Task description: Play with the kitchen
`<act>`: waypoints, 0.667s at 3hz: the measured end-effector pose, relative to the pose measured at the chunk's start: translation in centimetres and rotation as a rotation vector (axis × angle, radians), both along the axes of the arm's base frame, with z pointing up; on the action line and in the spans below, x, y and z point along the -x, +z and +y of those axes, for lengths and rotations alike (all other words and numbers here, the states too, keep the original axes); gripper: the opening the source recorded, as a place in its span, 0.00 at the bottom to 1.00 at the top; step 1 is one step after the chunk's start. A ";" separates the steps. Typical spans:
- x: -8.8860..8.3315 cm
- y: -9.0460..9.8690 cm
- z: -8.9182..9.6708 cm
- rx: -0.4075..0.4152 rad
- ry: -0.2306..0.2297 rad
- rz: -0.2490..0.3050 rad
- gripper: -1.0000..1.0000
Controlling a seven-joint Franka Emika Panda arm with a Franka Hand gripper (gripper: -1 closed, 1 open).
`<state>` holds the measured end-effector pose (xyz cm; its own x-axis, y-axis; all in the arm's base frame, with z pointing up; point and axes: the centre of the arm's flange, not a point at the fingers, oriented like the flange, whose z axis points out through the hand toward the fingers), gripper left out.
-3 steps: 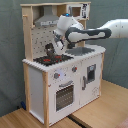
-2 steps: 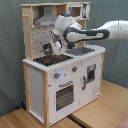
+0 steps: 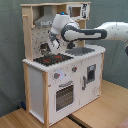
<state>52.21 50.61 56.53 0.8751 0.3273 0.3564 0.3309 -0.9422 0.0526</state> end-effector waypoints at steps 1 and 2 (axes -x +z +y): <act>0.1 -0.4 0.8 -0.015 0.022 0.037 0.00; -0.2 -2.6 1.3 -0.020 0.037 0.091 0.00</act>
<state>52.37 51.90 53.94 0.8917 0.3538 0.2823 0.3683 -0.9297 0.0018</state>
